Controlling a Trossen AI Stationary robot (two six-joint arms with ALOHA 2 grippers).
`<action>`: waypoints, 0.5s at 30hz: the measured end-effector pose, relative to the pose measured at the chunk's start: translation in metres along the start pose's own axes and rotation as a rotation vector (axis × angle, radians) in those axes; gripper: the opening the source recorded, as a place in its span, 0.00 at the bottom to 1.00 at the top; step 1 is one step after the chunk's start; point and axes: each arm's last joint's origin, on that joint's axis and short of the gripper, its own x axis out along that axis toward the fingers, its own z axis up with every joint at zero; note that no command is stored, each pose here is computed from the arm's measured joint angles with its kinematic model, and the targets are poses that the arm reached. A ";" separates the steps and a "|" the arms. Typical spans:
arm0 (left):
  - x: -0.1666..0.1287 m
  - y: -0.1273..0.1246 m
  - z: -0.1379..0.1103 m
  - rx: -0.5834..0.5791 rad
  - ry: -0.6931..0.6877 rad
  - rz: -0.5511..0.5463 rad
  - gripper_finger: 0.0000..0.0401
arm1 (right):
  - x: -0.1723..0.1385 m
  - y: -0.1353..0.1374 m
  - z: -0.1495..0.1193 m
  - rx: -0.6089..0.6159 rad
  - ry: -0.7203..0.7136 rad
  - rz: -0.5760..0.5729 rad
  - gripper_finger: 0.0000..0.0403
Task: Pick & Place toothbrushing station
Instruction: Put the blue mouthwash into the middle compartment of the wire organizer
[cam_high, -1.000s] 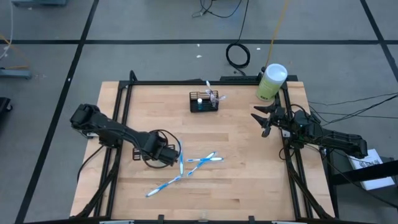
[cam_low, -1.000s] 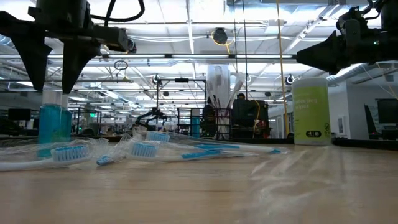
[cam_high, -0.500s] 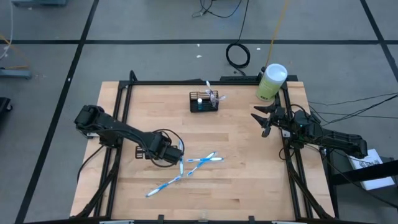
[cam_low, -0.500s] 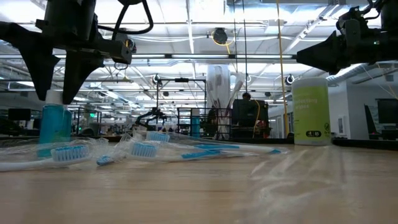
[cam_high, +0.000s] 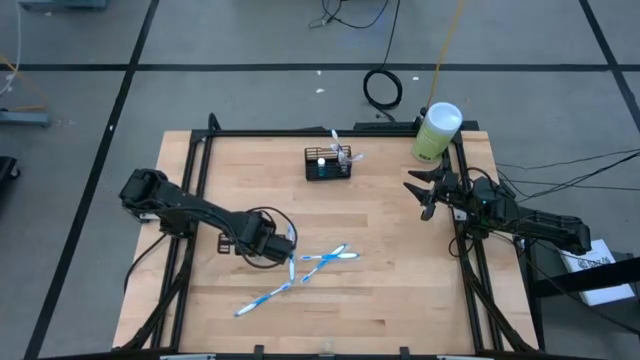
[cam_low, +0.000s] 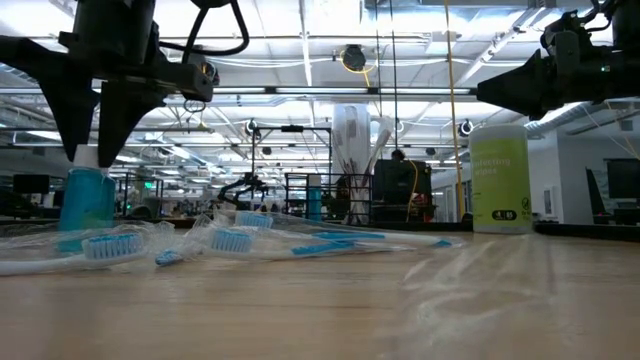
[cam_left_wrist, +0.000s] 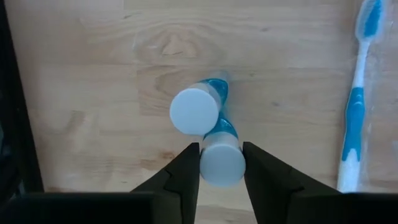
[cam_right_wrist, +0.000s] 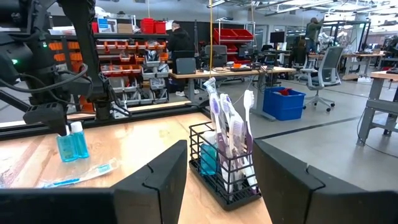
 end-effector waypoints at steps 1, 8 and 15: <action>0.000 0.000 0.000 0.017 0.005 -0.003 0.29 | 0.000 0.000 0.000 0.000 0.000 0.000 0.43; 0.000 -0.007 0.002 0.101 0.029 -0.062 0.24 | 0.000 0.000 0.000 0.000 0.000 0.000 0.43; -0.006 -0.018 0.008 0.185 -0.006 -0.161 0.24 | 0.000 0.000 0.000 0.000 0.000 0.000 0.43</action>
